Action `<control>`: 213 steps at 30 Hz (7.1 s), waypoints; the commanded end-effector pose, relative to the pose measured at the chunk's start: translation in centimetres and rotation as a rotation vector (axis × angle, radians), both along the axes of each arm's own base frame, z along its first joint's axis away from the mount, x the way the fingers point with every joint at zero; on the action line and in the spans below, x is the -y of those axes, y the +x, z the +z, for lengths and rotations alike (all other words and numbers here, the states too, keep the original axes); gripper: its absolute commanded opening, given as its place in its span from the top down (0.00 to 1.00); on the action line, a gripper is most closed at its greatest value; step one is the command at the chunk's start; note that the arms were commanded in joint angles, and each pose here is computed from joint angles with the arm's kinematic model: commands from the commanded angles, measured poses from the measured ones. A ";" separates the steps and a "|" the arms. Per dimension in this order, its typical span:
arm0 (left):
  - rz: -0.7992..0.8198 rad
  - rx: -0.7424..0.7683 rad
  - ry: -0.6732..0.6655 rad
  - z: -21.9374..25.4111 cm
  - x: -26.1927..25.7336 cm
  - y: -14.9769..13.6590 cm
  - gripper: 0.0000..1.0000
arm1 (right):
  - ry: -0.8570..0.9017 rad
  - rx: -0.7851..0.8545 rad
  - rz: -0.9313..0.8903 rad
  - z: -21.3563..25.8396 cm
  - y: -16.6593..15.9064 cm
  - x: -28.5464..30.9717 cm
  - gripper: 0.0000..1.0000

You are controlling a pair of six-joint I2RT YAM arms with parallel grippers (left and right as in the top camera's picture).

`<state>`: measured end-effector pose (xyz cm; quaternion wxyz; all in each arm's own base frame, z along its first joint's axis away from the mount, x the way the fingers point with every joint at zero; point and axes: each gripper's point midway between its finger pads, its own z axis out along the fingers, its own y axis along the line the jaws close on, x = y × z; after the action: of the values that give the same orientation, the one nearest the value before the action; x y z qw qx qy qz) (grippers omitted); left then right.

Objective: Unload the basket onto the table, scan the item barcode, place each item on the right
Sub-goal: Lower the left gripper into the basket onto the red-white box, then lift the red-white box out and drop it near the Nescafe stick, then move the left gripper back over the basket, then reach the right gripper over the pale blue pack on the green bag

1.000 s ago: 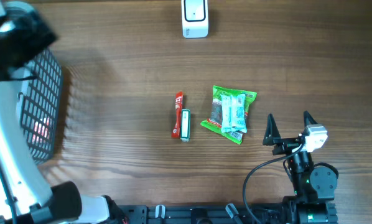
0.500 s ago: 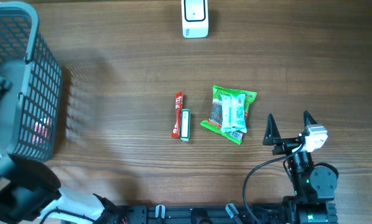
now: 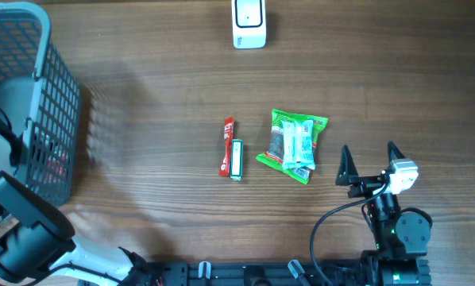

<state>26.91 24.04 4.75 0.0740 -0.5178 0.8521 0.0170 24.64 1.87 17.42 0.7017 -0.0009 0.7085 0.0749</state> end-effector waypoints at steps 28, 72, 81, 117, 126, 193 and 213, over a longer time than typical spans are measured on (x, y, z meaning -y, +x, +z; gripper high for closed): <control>0.040 0.419 0.286 17.4 -3.8 4.8 0.40 | 0.001 0.011 0.007 0.2 -0.1 -0.1 0.00; -0.857 0.157 -0.002 4.7 35.8 5.7 0.13 | 0.001 0.011 0.007 0.2 -0.1 -0.1 0.00; -0.771 0.392 0.052 12.9 33.0 9.2 0.00 | 0.001 0.011 0.007 0.2 -0.1 -0.1 0.00; -0.419 0.697 0.150 28.7 14.5 9.4 0.00 | 0.001 0.011 0.007 0.2 -0.1 -0.1 0.00; -0.428 0.658 0.125 27.8 15.1 8.9 0.00 | 0.000 0.011 0.007 0.2 -0.1 -0.1 0.00; -0.495 0.583 0.092 26.2 16.5 8.1 0.00 | 0.164 -0.557 0.383 11.2 0.6 -6.6 0.01; -0.495 0.583 0.092 26.2 16.5 8.1 0.00 | 0.013 -1.220 0.407 -7.8 5.4 -13.5 0.44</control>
<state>34.85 7.79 30.56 0.3328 -0.2891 0.8910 -0.1084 29.59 15.66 12.05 0.1605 -0.0949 0.9514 0.2451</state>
